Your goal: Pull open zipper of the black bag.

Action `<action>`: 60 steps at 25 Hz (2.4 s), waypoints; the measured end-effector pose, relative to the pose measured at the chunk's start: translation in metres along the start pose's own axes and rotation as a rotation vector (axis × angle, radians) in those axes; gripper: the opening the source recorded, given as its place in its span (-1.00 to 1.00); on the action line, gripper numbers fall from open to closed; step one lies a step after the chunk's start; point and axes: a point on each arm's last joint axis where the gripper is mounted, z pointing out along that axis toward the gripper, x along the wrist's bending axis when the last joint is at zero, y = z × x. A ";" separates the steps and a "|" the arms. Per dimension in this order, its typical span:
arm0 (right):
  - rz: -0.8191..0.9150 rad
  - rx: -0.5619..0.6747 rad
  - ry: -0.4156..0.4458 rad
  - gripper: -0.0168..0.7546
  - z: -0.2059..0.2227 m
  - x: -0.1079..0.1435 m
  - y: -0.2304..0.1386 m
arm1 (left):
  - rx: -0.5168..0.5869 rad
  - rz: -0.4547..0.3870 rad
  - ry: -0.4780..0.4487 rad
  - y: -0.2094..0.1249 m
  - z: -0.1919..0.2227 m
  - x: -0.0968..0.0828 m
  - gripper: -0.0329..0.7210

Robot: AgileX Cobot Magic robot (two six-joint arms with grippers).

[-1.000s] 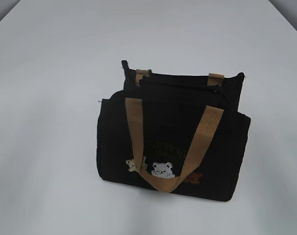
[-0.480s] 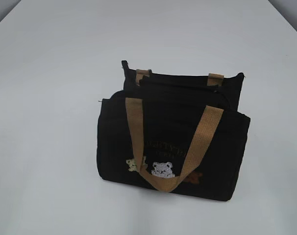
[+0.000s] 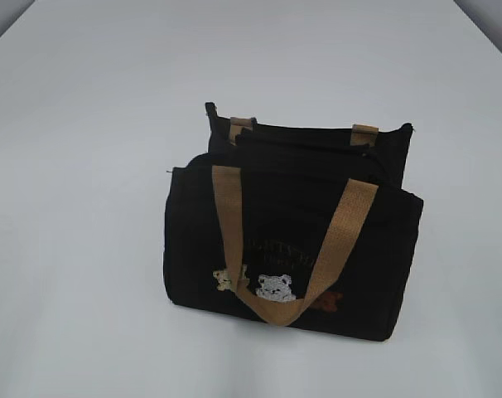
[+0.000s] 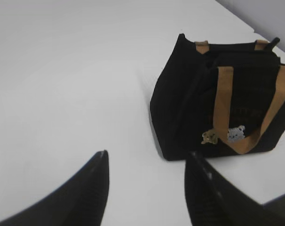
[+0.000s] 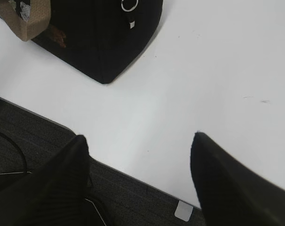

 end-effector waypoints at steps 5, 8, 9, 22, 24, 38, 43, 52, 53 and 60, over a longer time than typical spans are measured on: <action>0.000 -0.003 0.000 0.40 0.000 0.000 0.000 | -0.062 -0.008 0.018 -0.002 0.010 0.003 0.13; 0.002 -0.005 0.000 0.40 0.000 0.000 0.000 | -0.076 -0.031 -0.004 -0.001 0.010 0.001 0.13; 0.002 -0.006 0.000 0.39 0.000 0.000 0.001 | -0.078 -0.044 -0.017 -0.001 0.010 0.000 0.13; 0.004 -0.007 0.000 0.39 0.000 0.000 0.001 | 0.038 -0.027 -0.044 -0.002 -0.002 -0.004 0.13; 0.004 -0.007 0.000 0.39 0.000 0.000 0.001 | 0.095 -0.012 -0.036 -0.007 -0.003 -0.004 0.13; 0.004 -0.007 0.000 0.39 0.000 0.000 0.001 | 0.182 0.019 0.001 -0.017 -0.001 0.000 0.13; 0.063 -0.014 -0.067 0.39 0.000 -0.001 0.000 | 0.182 0.020 0.002 -0.017 -0.001 0.000 0.13; 0.140 -0.189 -0.182 0.39 -0.019 0.008 -0.013 | 0.180 -0.007 0.058 -0.016 0.000 0.001 0.12; 0.140 -0.193 -0.181 0.39 -0.019 0.009 -0.013 | 0.176 -0.021 0.088 -0.016 0.000 0.001 0.11; 0.153 -0.202 -0.148 0.39 -0.019 0.011 -0.012 | 0.071 -0.061 0.240 -0.021 -0.013 -0.003 0.03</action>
